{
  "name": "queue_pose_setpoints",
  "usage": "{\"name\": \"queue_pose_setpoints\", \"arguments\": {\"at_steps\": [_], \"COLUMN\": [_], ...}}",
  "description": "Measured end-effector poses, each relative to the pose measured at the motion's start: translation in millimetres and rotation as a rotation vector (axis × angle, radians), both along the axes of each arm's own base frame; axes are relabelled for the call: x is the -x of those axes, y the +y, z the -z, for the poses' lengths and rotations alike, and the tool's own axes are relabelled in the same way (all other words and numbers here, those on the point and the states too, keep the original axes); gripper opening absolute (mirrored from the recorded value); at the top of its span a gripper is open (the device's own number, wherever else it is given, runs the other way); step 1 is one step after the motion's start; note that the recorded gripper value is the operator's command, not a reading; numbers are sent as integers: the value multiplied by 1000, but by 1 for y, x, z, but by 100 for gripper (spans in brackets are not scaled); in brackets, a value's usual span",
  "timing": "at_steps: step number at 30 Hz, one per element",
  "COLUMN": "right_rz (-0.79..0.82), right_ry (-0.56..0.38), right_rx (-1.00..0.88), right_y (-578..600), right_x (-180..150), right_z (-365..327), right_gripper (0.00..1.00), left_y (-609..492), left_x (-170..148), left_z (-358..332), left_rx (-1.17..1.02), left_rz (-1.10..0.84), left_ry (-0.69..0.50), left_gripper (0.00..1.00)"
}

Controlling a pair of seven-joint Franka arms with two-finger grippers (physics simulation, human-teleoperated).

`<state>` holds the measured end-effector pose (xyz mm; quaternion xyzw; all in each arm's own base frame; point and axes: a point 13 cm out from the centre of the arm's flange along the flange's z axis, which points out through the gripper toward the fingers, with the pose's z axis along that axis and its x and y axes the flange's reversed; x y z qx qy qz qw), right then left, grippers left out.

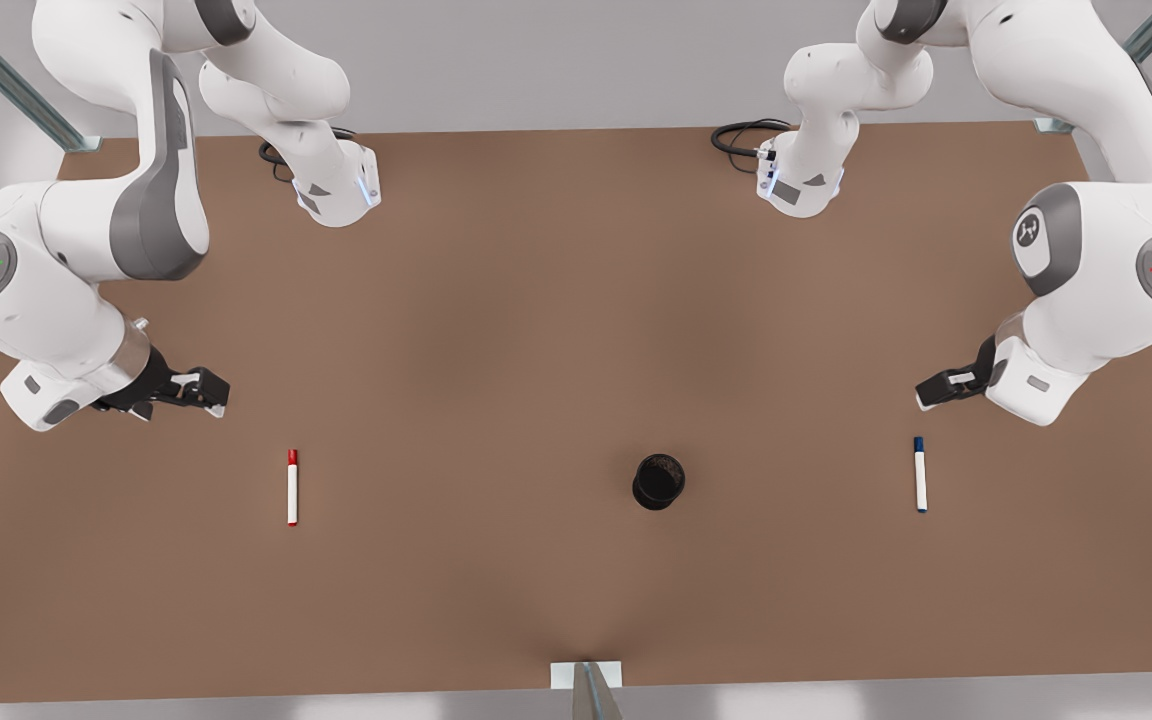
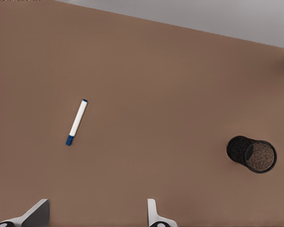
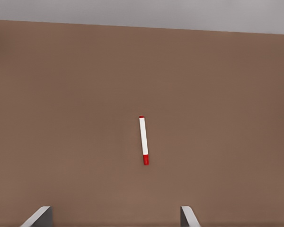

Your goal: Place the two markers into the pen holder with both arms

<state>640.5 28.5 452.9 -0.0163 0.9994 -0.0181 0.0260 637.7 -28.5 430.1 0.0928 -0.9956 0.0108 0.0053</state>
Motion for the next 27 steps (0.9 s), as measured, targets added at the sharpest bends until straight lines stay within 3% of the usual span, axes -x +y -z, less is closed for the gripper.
{"name": "queue_pose_setpoints", "arguments": {"at_steps": [5,12,19,22,23,24,25,27], "right_rz": [3,17,44,25,23,27,31,30], "right_ry": [0,12,70,123,136,148,154,143], "right_rx": [0,-20,-22,-25,-28,-31,-34,-38], "right_y": [0,-3,-21,-9,-8,-10,-12,-11], "right_x": [0,-3,-28,-42,-46,-49,-52,-59], "right_z": [0,9,86,159,183,206,224,247], "right_gripper": [100,100,100,100,100,100,100,100], "left_y": [7,67,109,115,119,123,125,128], "left_x": [-7,-54,-73,-79,-80,-81,-81,-76], "left_z": [26,176,271,293,300,304,308,321], "left_rx": [2,56,77,88,88,86,86,84], "left_rz": [45,77,120,147,157,168,181,206], "left_ry": [27,55,-5,-31,-36,-44,-48,-40], "left_gripper": [100,100,100,100,94,78,73,73]}}
